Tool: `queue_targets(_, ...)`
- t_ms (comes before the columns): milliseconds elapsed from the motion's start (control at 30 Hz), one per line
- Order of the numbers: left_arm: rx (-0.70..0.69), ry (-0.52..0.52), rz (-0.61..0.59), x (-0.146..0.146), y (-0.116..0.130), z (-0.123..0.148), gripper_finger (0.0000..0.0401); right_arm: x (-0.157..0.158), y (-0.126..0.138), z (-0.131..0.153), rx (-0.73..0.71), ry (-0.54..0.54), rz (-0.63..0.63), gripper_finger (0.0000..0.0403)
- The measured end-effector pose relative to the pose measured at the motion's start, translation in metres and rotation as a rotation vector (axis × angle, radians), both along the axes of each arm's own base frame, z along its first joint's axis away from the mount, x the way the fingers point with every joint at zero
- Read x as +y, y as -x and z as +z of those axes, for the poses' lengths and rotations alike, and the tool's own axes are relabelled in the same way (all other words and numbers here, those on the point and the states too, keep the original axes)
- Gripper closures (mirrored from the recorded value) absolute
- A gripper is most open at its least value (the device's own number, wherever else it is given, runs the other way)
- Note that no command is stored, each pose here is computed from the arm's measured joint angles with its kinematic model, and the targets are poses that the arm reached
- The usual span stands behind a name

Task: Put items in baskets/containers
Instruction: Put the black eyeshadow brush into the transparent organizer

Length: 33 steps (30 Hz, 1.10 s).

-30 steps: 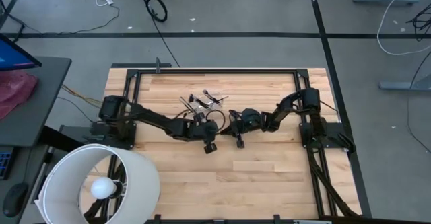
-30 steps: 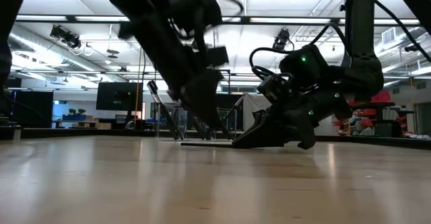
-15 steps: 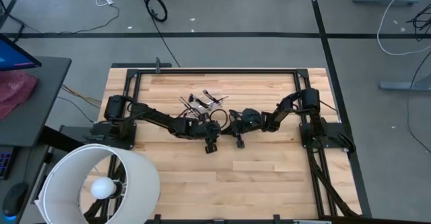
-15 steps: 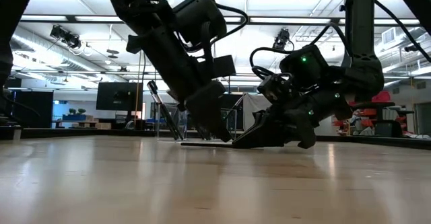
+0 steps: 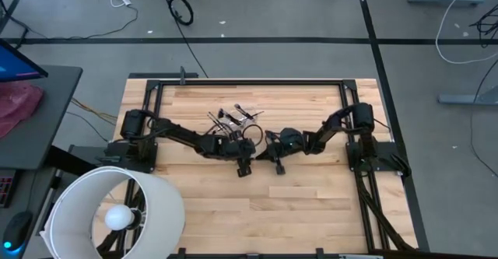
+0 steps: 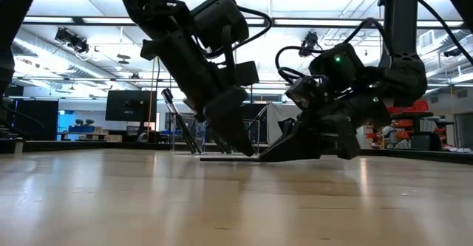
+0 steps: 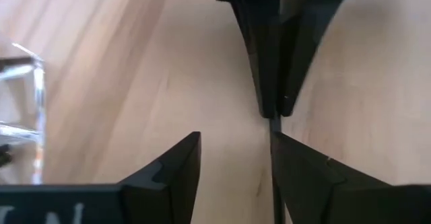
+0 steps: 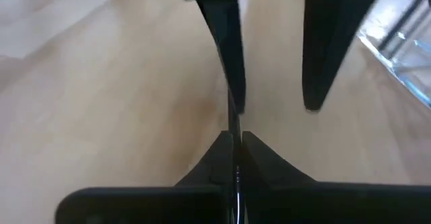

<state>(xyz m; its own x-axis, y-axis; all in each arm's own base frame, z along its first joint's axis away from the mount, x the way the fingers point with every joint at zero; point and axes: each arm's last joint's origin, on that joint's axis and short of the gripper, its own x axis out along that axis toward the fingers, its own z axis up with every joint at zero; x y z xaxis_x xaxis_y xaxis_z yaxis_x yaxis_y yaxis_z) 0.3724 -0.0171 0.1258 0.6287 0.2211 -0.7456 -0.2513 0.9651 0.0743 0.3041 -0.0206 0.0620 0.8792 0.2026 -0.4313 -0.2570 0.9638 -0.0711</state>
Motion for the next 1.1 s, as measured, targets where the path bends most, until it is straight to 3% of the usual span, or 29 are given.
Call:
queue_targets(300, -0.004, 0.097, -0.031, 0.0021, -0.0007, 0.0000, 0.0224, 0.0020, -0.0006, 0.0030, -0.012, 0.013, 0.002, 0.0395)
queue_targets(700, -0.082, 0.087, -0.027, 0.0012, -0.0060, 0.0049, 0.0224, 0.0019, -0.0015, 0.0042, -0.014, 0.015, -0.007, 0.0395)
queue_targets(1100, -0.050, 0.141, -0.039, -0.0005, -0.0038, 0.0026, 0.0224, 0.0017, -0.0023, 0.0059, -0.033, 0.016, -0.008, 0.0395)
